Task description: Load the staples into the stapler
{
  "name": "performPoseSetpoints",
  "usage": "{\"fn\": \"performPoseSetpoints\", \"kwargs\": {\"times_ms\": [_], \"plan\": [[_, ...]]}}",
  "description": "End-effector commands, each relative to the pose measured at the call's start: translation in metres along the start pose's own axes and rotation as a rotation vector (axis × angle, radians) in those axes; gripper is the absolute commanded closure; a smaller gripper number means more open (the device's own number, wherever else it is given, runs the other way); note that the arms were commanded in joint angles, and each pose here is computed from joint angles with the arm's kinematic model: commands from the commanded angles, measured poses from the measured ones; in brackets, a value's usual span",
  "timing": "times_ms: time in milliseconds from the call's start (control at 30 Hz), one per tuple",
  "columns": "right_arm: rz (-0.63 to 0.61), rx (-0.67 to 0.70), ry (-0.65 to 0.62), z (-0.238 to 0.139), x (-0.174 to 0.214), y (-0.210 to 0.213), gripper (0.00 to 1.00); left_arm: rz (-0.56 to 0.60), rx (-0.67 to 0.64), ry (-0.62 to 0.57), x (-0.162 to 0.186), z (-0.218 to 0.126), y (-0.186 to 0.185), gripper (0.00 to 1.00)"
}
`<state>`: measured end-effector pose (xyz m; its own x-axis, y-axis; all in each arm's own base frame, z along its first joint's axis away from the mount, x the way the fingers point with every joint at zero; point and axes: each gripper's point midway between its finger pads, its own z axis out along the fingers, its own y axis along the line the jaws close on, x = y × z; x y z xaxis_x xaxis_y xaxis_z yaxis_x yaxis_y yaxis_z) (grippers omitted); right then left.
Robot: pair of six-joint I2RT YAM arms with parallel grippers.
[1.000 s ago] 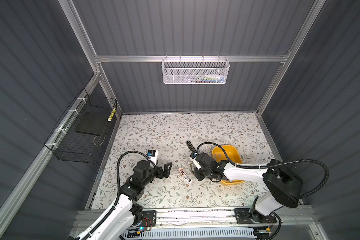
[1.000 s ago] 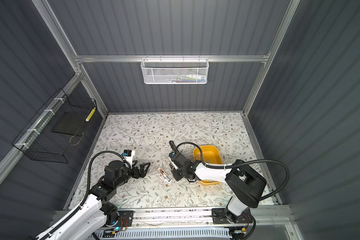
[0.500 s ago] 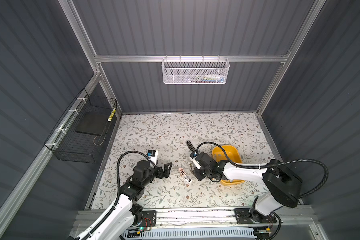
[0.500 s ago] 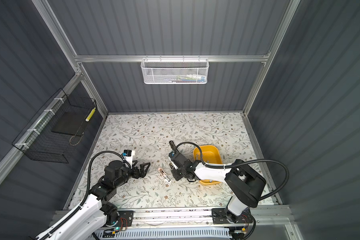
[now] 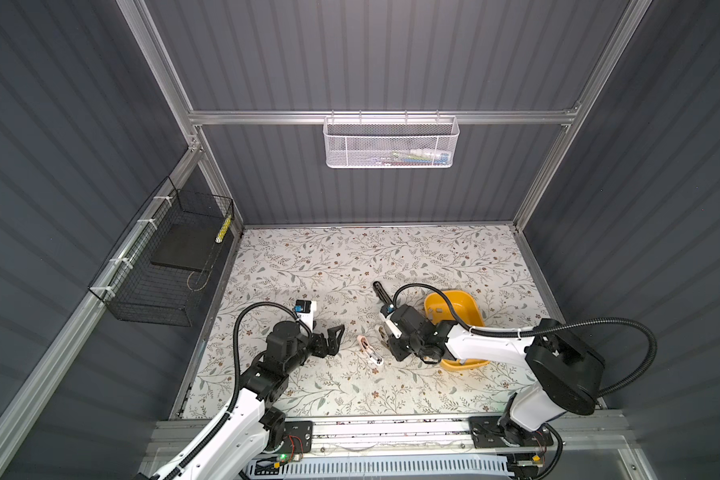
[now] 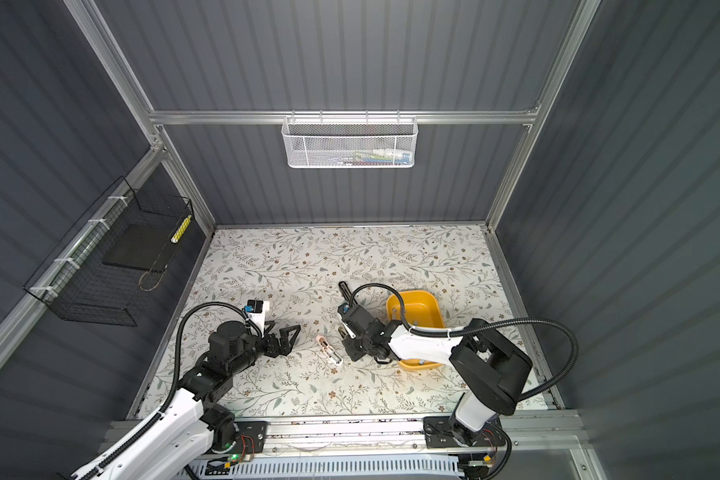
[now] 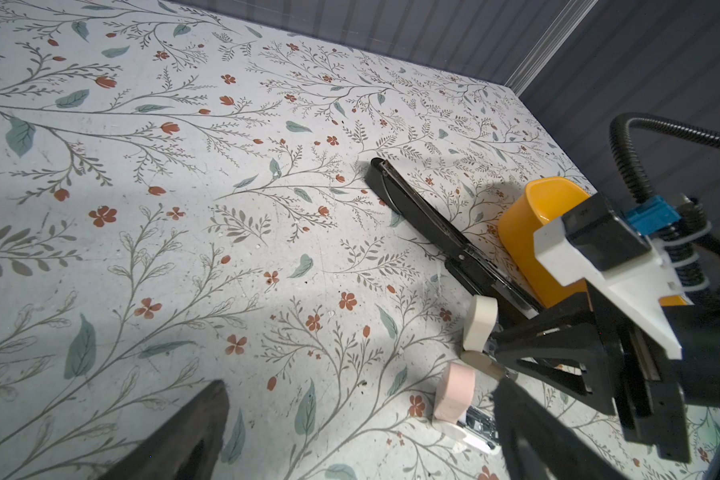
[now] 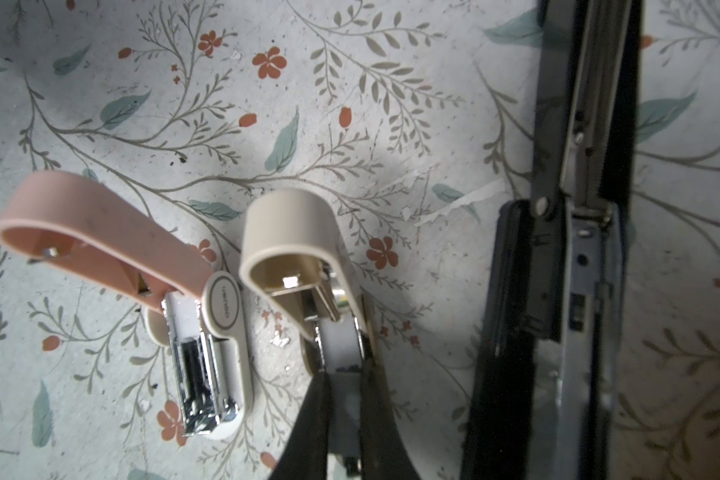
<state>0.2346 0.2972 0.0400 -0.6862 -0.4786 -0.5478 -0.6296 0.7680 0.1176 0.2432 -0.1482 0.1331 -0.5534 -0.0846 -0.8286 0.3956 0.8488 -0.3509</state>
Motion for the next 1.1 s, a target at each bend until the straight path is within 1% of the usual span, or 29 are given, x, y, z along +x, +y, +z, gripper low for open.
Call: {"fn": "performPoseSetpoints", "kwargs": {"times_ms": [0,300,400,500,800,1067], "plan": [[-0.011,0.014,-0.013,-0.005,-0.004,-0.004,0.87,0.015,0.012,-0.006,0.0,-0.001,-0.002,0.0],[-0.063,0.031,-0.026,-0.016,-0.003,-0.007,0.88,0.016,0.012,-0.006,0.0,-0.001,-0.002,0.0],[-0.088,-0.003,-0.012,-0.015,0.0,-0.002,0.88,0.016,0.012,-0.006,0.0,-0.001,-0.002,0.0],[-0.101,-0.003,-0.001,-0.013,0.001,-0.002,0.88,0.016,0.013,-0.005,0.0,-0.001,-0.002,0.0],[-0.104,-0.017,0.033,-0.006,0.005,-0.003,0.88,0.016,0.017,-0.008,0.0,-0.001,-0.003,0.0],[-0.1,-0.035,0.031,-0.004,0.002,0.0,0.88,0.016,0.013,-0.007,0.0,-0.001,-0.002,0.0]]}}
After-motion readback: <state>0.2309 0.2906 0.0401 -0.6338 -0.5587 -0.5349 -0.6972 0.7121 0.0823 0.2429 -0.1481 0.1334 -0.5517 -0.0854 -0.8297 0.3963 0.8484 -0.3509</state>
